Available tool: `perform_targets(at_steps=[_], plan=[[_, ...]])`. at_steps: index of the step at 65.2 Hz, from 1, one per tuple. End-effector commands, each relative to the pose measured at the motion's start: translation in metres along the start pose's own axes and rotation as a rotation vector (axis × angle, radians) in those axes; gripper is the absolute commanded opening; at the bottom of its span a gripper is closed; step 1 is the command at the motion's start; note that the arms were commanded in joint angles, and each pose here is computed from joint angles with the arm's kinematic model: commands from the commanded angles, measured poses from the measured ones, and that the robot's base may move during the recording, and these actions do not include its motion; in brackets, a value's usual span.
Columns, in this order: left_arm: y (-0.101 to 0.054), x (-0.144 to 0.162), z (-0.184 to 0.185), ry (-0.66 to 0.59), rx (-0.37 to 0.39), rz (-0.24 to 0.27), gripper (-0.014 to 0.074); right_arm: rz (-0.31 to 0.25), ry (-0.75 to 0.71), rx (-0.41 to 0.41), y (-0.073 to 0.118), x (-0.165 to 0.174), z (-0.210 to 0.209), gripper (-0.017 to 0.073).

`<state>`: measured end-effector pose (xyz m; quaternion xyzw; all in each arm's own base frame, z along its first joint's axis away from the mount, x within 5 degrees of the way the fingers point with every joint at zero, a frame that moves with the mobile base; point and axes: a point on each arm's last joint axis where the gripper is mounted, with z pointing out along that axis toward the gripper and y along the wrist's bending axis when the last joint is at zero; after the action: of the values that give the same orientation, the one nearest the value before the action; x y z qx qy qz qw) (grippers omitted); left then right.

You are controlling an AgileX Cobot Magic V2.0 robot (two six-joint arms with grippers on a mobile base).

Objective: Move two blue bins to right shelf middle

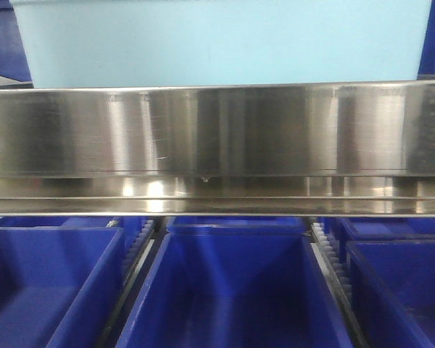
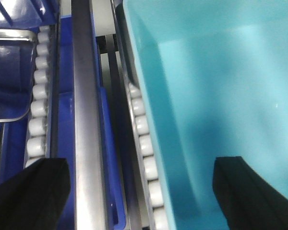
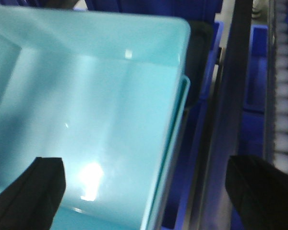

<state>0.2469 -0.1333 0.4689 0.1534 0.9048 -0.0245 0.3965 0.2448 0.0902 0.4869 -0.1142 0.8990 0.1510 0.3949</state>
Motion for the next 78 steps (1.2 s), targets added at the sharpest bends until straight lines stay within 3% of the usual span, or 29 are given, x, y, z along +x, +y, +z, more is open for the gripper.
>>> perform_targets(at_steps=[1, 19, 25, 31, 34, 44, 48, 58, 78], plan=[[0.002, 0.015, -0.007, 0.020, 0.005, 0.012, 0.0503, 0.001, 0.015, 0.014, -0.002, 0.011, 0.000, 0.0558], [-0.010, 0.050, 0.013, -0.033, 0.156, -0.079, 0.0461, 0.016, 0.064, -0.017, -0.001, 0.029, 0.032, 0.0558], [-0.009, 0.048, 0.024, -0.017, 0.209, -0.160, 0.0444, 0.033, 0.088, -0.035, 0.007, 0.030, 0.042, 0.0558], [0.004, 0.046, 0.032, -0.003, 0.243, -0.223, 0.0444, 0.041, 0.115, -0.003, 0.007, 0.031, 0.053, 0.0558], [0.012, 0.047, 0.035, 0.017, 0.243, -0.226, 0.0444, 0.040, 0.126, 0.025, 0.005, 0.031, 0.057, 0.0558], [0.024, 0.053, 0.048, 0.102, 0.212, -0.152, 0.0444, 0.062, 0.162, 0.050, 0.002, 0.033, 0.072, 0.0558], [0.024, 0.054, 0.054, 0.128, 0.213, -0.136, 0.0444, 0.070, 0.197, 0.057, 0.001, 0.037, 0.077, 0.0558], [0.019, 0.054, 0.069, 0.155, 0.244, -0.160, 0.0444, 0.086, 0.277, 0.075, -0.004, 0.055, 0.097, 0.0558], [0.003, 0.057, 0.100, 0.233, 0.303, -0.130, 0.0444, 0.110, 0.248, 0.053, -0.006, 0.066, 0.114, 0.0558]])
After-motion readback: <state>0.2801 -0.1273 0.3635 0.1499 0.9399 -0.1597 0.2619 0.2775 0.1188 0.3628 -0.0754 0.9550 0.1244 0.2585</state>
